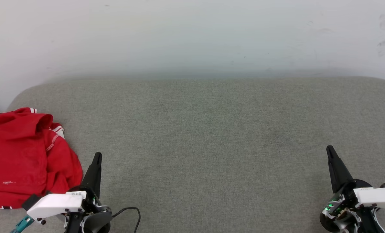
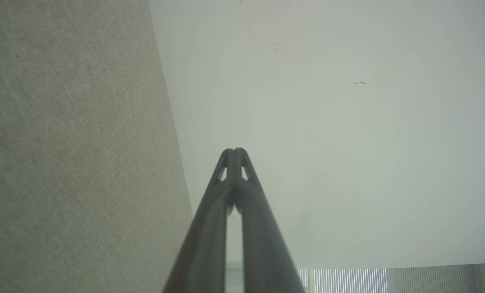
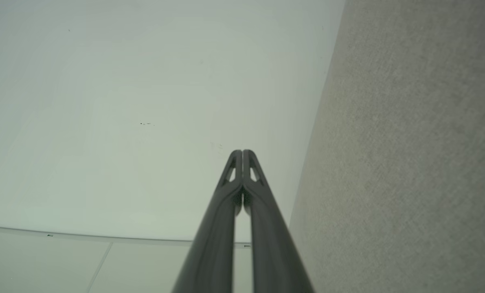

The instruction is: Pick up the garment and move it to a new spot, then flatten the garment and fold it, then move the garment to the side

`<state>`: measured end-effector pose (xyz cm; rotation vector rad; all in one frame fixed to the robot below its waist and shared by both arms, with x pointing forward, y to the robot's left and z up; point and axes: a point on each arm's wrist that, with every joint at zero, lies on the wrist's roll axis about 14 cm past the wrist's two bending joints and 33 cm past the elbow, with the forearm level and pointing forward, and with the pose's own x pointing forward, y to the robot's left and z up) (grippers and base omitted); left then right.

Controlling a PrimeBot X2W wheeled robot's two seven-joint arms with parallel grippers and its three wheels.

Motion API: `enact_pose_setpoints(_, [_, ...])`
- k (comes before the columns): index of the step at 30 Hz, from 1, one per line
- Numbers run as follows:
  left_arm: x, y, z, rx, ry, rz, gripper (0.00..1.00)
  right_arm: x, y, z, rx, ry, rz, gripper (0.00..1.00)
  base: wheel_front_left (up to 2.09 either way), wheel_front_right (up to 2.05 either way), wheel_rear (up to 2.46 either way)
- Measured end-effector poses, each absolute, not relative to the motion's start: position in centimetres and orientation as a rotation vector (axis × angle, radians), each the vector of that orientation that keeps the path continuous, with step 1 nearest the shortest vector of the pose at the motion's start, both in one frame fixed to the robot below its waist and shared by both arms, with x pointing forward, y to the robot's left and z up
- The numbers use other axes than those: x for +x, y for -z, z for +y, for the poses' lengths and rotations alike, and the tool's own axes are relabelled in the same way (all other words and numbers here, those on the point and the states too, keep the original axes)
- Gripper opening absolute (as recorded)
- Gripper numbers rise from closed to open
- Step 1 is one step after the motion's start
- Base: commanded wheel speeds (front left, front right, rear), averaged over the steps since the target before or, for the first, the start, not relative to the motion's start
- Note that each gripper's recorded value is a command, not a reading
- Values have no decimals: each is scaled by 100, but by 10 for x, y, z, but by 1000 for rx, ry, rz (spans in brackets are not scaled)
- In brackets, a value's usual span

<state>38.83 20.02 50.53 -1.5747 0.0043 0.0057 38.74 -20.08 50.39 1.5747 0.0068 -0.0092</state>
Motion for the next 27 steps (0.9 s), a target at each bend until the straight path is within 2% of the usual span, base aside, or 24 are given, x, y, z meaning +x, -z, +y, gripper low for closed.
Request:
enact_pose_setpoints(15, [388, -505, 200, -1575, -6, 4, 0, 387, -504, -201, 1575, 9, 7, 0, 0, 0, 0])
enact_pose_setpoints(16, [388, -505, 200, -1575, -6, 5, 100, 387, -504, -201, 1575, 9, 7, 100, 0, 0, 0])
enact_pose_setpoints(19, [380, -486, 198, -1578, -50, 50, 100, 378, -484, -201, 1578, 59, 48, 100, 0, 0, 0])
enact_pose_setpoints(27, [382, -494, 188, -1560, -23, 35, 100, 381, -496, -194, 1547, 31, 22, 100, 0, 0, 0])
